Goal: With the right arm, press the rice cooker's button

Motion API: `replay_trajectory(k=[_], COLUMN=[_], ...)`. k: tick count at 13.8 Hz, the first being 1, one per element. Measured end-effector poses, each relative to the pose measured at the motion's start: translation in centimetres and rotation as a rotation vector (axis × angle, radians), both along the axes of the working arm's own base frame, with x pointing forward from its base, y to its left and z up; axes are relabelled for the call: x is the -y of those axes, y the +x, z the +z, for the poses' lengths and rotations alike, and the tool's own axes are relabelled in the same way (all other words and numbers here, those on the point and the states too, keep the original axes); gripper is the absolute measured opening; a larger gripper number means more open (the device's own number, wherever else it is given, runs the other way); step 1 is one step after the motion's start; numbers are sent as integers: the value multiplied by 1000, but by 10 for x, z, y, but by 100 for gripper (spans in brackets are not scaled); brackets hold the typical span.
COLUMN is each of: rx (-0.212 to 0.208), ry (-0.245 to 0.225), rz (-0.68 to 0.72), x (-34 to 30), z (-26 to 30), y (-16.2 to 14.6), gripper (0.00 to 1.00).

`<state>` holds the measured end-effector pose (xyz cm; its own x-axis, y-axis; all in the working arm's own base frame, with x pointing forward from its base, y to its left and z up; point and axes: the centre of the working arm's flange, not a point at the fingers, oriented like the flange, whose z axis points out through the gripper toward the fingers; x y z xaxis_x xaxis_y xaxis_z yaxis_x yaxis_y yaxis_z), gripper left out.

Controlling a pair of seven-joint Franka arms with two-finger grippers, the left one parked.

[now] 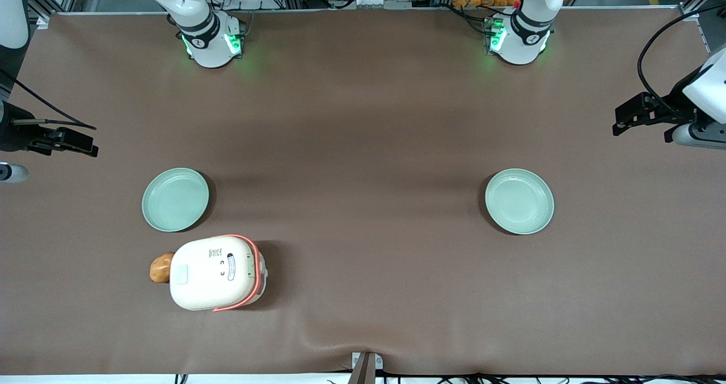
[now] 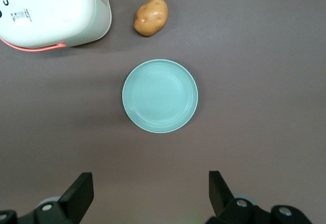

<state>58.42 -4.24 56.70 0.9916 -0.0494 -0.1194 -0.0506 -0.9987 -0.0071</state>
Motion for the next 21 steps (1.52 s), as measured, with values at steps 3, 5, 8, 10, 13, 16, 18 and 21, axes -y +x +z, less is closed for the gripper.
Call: replay_trajectory(k=[3, 5, 8, 10, 13, 16, 18, 21], rx=[1, 1, -4, -18, -20, -23, -31, -25], ry=[0, 0, 1, 1, 2, 2, 2, 1], rz=[1, 1, 12, 27, 38, 45, 58, 80], x=[0, 0, -6, -15, -21, -25, -33, -46], z=[1, 1, 0, -1, -1, -3, -7, -22], y=[0, 0, 0, -2, -2, -1, 0, 10], gripper=[100, 100, 100, 100, 100, 100, 100, 100])
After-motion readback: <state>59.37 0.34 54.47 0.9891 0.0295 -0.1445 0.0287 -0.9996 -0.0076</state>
